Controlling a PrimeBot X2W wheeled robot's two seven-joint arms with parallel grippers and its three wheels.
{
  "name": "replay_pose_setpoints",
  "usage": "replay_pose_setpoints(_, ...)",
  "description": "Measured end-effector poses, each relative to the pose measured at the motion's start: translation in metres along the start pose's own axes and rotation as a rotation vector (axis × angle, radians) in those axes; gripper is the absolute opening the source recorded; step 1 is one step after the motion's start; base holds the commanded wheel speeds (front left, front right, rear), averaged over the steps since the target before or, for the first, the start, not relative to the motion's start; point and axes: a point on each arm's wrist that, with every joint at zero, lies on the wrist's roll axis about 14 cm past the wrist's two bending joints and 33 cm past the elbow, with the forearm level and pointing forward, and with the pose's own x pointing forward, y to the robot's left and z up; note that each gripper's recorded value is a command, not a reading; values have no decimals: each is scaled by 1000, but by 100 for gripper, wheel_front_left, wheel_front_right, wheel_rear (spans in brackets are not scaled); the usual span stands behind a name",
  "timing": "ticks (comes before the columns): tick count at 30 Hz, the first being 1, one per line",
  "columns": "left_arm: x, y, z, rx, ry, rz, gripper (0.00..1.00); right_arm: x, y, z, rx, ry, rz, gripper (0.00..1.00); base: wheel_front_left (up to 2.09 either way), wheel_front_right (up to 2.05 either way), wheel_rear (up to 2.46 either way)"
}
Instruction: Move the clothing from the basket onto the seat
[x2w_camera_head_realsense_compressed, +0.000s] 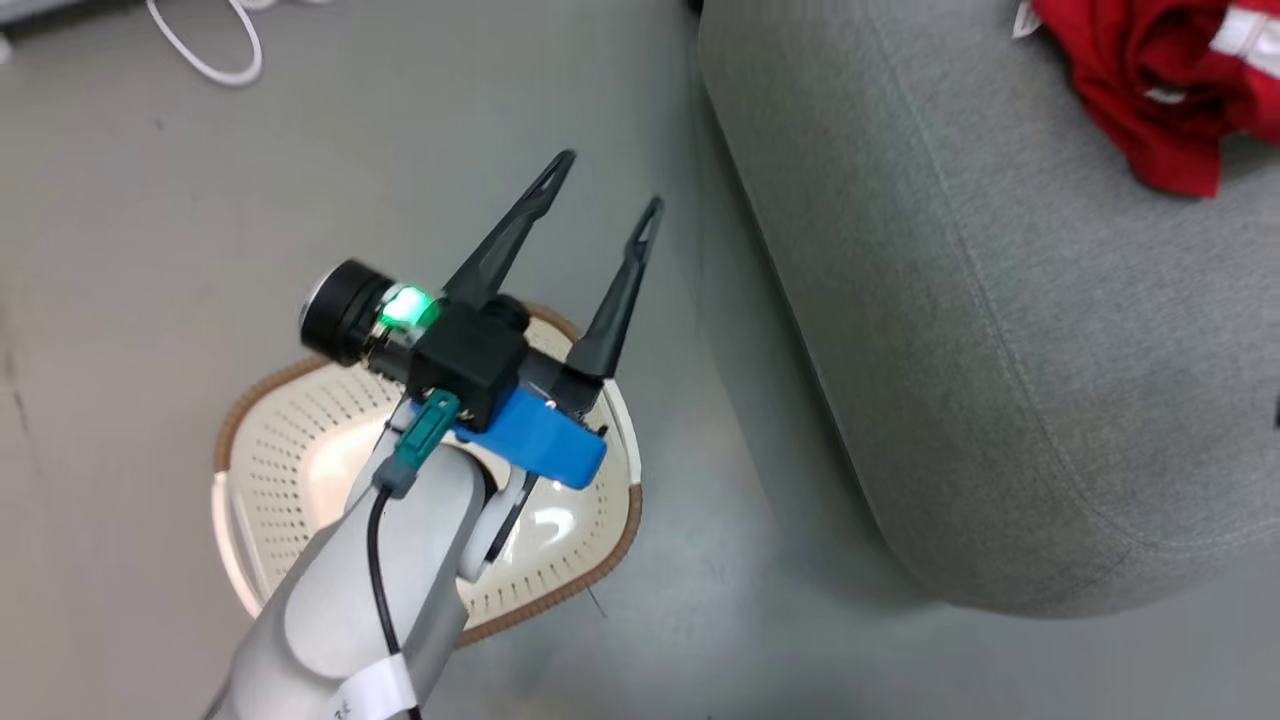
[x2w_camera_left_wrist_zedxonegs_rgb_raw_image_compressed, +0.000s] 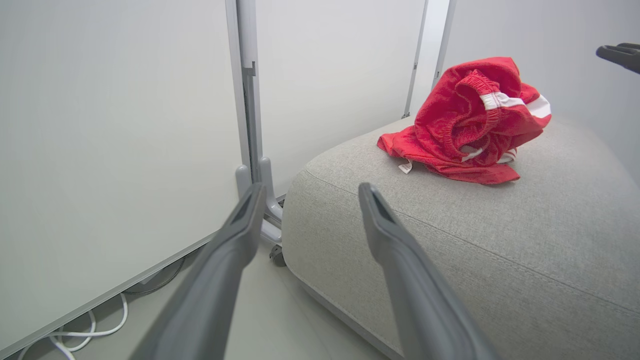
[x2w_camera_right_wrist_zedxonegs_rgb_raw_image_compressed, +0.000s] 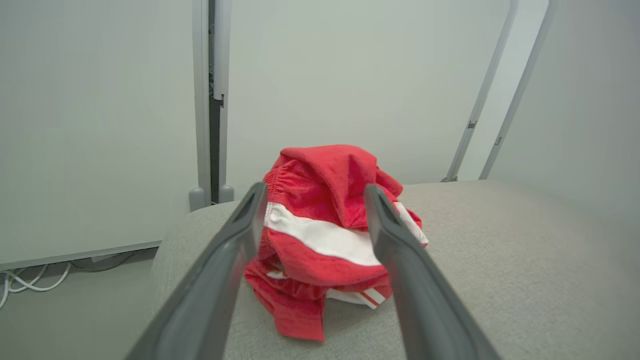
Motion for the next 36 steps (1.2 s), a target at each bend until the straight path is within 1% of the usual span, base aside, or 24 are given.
replay_pose_setpoints(4, -19, 9, 25, 6, -32, 83, 100, -21, 22, 19, 29, -35, 73, 100, 0, 0, 0)
replay_pose_setpoints(8, -41, 19, 52, 19, -71, 171, 100, -41, 43, 33, 86, -62, 127, 100, 0, 0, 0)
replay_pose_setpoints(12, -70, 33, 69, 49, -86, 258, 100, -58, 68, 46, 136, -88, 197, 100, 0, 0, 0)
replay_pose_setpoints(15, -91, 40, 81, 69, -101, 316, 100, -69, 83, 53, 144, -102, 245, 100, 0, 0, 0)
replay_pose_setpoints(23, -154, 69, 92, 90, -105, 507, 100, -86, 128, 65, 211, -118, 367, 100, 0, 0, 0)
replay_pose_setpoints(31, -199, 76, 100, 88, -127, 617, 100, -101, 165, 68, 280, -101, 450, 100, 0, 0, 0)
replay_pose_setpoints(32, -213, 76, 101, 81, -134, 647, 100, -107, 172, 66, 291, -88, 468, 100, 0, 0, 0)
replay_pose_setpoints(36, -230, 78, 106, 89, -153, 689, 100, -111, 180, 67, 303, -81, 487, 100, 0, 0, 0)
